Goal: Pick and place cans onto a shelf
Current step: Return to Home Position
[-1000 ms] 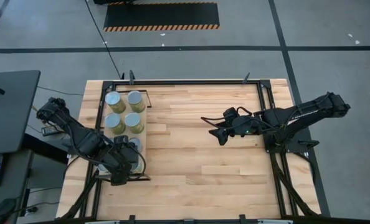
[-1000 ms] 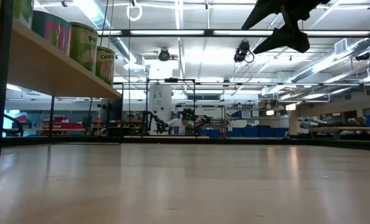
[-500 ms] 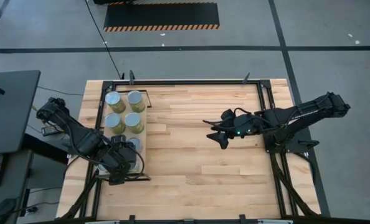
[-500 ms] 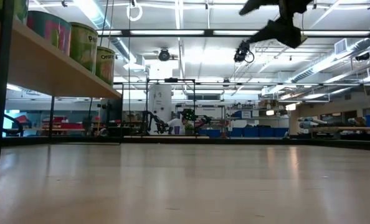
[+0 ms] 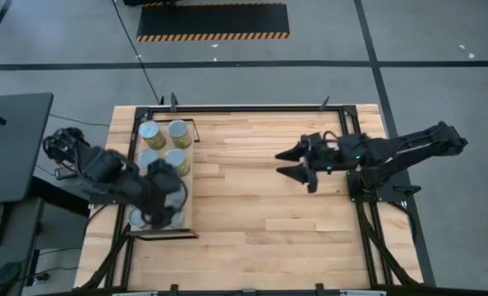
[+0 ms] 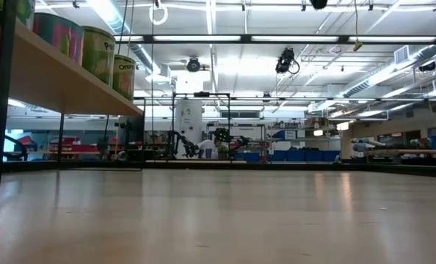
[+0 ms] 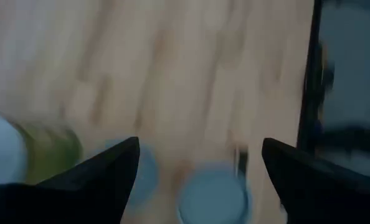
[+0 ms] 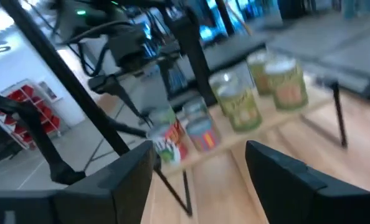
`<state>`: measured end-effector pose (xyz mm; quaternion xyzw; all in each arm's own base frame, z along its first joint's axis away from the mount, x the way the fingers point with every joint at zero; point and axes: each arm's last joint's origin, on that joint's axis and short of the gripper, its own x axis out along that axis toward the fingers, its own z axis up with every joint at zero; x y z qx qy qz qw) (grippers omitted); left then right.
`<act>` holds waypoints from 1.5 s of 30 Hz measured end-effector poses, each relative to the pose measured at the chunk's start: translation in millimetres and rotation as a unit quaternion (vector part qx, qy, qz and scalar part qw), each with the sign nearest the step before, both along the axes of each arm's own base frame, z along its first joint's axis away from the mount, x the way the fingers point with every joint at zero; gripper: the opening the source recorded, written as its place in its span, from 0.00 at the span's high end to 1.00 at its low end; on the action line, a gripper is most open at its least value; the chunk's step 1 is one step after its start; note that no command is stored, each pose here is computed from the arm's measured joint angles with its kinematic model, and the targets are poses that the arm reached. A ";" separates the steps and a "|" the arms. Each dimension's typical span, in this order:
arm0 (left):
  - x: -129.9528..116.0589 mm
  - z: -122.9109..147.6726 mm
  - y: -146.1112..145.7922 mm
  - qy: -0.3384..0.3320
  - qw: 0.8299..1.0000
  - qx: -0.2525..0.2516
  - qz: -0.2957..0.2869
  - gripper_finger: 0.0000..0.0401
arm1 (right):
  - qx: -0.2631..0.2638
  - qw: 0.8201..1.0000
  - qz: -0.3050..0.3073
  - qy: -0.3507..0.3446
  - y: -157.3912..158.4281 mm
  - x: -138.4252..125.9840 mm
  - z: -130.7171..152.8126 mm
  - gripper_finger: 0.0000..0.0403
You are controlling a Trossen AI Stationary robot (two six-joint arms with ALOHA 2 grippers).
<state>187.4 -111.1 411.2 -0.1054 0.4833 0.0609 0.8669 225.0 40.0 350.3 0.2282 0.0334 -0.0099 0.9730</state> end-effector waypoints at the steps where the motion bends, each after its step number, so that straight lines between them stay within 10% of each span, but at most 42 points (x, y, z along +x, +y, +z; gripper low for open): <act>1: 3.5 5.0 5.1 -0.021 1.000 0.003 0.014 0.14 | -0.011 1.000 0.001 -0.009 -1.1 -4.5 3.8 0.36; 8: 49.3 30.5 30.8 -0.202 0.979 0.006 0.031 0.30 | -0.114 0.991 0.026 -0.066 -6.3 -32.8 25.0 0.53; 15: 88.2 47.2 71.5 -0.321 0.943 0.066 0.058 0.76 | -0.180 0.974 0.102 -0.096 -6.3 -39.7 29.7 0.94; 19: 97.3 35.4 99.6 -0.332 0.937 0.074 0.083 0.97 | -0.177 0.966 0.155 -0.107 -10.0 -42.0 30.6 0.96; 29: 63.9 -7.1 156.9 -0.369 0.922 0.100 0.061 0.99 | -0.161 0.986 0.019 -0.034 -36.1 -56.9 26.0 0.96; 34: 38.3 -5.8 175.4 -0.372 0.903 0.153 0.147 0.95 | -0.119 0.993 0.013 0.012 -38.3 -54.5 16.2 0.90; 45: 27.7 -14.0 181.1 -0.311 0.903 0.208 0.211 0.94 | -0.216 0.975 -0.020 0.044 -45.0 -59.4 12.9 0.89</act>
